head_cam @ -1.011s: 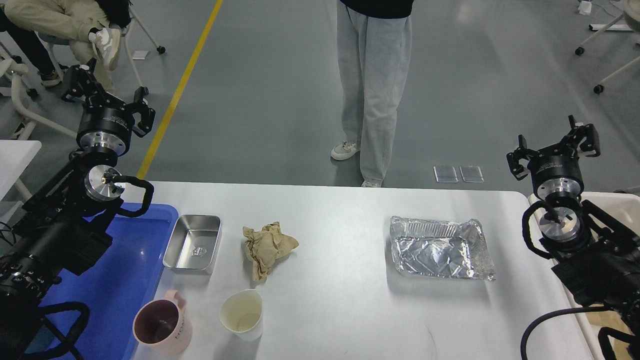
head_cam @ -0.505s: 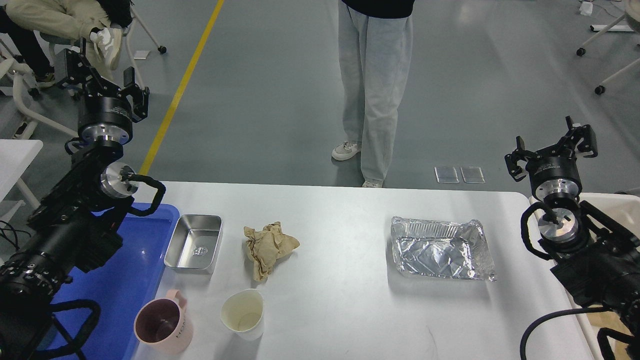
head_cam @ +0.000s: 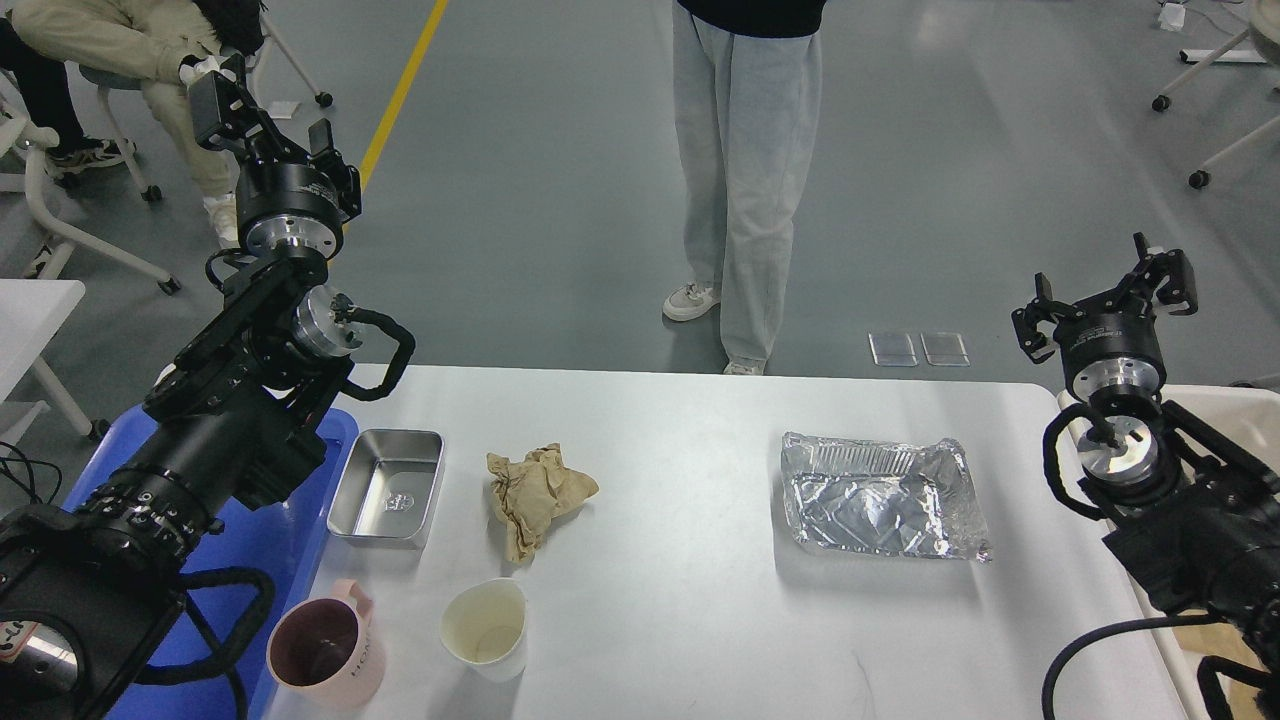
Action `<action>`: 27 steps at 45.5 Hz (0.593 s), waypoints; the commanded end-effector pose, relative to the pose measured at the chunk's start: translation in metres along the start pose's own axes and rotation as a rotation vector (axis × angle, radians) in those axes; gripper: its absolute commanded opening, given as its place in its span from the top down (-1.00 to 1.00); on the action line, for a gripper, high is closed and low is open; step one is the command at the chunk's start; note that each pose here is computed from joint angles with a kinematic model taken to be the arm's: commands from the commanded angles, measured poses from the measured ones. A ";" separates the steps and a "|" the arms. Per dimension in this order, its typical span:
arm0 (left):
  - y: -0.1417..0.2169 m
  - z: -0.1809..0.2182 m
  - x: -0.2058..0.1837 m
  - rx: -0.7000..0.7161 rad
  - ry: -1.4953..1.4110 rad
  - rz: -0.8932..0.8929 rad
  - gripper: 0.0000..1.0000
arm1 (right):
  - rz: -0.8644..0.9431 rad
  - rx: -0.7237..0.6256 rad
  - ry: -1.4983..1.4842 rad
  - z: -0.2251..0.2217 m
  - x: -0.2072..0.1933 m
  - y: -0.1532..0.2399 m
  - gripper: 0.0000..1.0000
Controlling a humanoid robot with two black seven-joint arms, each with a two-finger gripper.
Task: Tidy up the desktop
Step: 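Raise the left arm and swing the left gripper toward the pink mug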
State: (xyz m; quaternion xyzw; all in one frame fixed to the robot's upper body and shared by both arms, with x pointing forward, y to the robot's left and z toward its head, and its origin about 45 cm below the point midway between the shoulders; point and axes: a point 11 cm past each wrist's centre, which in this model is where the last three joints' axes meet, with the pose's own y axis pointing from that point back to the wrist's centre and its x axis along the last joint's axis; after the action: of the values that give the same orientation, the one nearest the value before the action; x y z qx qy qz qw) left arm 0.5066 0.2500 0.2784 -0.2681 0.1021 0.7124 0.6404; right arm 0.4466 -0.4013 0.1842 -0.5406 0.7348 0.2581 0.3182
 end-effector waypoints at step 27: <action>0.130 0.055 0.062 0.525 -0.615 -0.942 -0.95 | -0.031 -0.031 0.016 0.016 -0.009 0.003 -1.00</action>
State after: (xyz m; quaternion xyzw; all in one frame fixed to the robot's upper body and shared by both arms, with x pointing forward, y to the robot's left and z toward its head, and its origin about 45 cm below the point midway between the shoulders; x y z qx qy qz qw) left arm 0.3912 0.2856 0.2601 0.0358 -0.0171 0.3908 0.9196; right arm 0.4474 -0.3893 0.1808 -0.5524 0.7272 0.2608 0.3131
